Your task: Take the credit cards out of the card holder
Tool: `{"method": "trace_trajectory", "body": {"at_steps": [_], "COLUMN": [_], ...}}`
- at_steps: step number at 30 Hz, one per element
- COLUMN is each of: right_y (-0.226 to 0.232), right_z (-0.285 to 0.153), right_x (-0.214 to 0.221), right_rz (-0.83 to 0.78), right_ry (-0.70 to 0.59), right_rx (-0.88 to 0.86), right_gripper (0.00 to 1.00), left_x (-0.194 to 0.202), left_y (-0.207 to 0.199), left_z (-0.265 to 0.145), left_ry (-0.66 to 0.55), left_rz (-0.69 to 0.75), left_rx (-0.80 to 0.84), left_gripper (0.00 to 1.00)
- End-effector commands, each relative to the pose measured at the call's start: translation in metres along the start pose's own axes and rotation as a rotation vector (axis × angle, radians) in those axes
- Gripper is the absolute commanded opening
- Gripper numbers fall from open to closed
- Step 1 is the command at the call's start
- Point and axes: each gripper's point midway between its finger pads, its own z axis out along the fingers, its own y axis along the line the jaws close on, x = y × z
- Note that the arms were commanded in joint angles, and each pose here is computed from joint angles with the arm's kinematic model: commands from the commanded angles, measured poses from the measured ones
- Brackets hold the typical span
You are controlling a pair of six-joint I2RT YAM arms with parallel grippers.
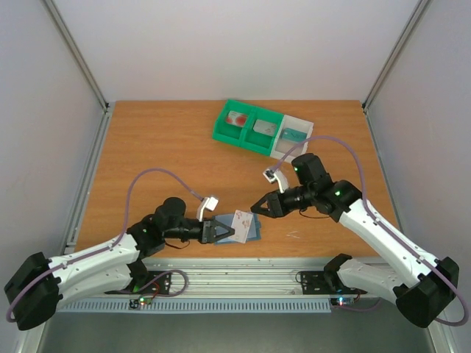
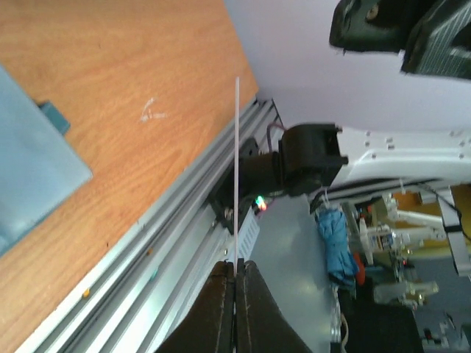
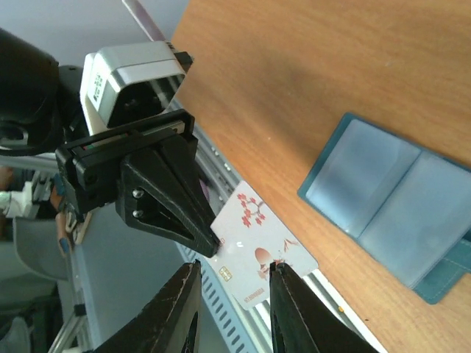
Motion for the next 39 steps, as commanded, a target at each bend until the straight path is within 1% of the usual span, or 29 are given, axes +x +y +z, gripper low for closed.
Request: {"method": "trace_trajectory", "body": {"at_steps": [1, 5, 11, 15, 19, 25, 31, 35, 37, 39], "right_y": [0.014, 0.014, 0.018, 0.015, 0.018, 0.035, 0.046, 0.045, 0.047, 0.048], "right_z": [0.004, 0.012, 0.028, 0.033, 0.036, 0.032, 0.029, 0.03, 0.029, 0.029], "right_x": [0.007, 0.014, 0.028, 0.031, 0.035, 0.037, 0.039, 0.041, 0.041, 0.041], "right_rz": [-0.025, -0.02, -0.02, -0.034, -0.037, -0.068, -0.07, -0.061, -0.062, -0.064], "right_ry": [0.057, 0.094, 0.193, 0.213, 0.23, 0.227, 0.231, 0.239, 0.241, 0.242], "right_rx": [-0.086, -0.117, -0.127, -0.108, -0.136, -0.219, -0.283, -0.289, -0.294, -0.301], "right_gripper": [0.26, 0.27, 0.28, 0.31, 0.33, 0.29, 0.18, 0.21, 0.21, 0.15], "left_x": [0.016, 0.021, 0.025, 0.027, 0.027, 0.026, 0.028, 0.03, 0.03, 0.029], "left_y": [-0.013, -0.02, -0.026, -0.03, -0.038, -0.046, -0.047, -0.049, -0.049, -0.05], "left_z": [-0.003, -0.006, -0.01, -0.014, -0.02, -0.027, -0.029, -0.03, -0.03, -0.03], "left_ry": [0.105, 0.124, 0.144, 0.14, 0.137, 0.117, 0.131, 0.138, 0.135, 0.135], "left_rz": [0.051, 0.061, 0.073, 0.083, 0.107, 0.132, 0.138, 0.143, 0.144, 0.145], "left_rx": [0.049, 0.083, 0.109, 0.118, 0.136, 0.153, 0.151, 0.163, 0.162, 0.162], "left_gripper": [0.0, 0.0, 0.0, 0.01, 0.0, 0.0, 0.0, 0.0, 0.0, 0.01]}}
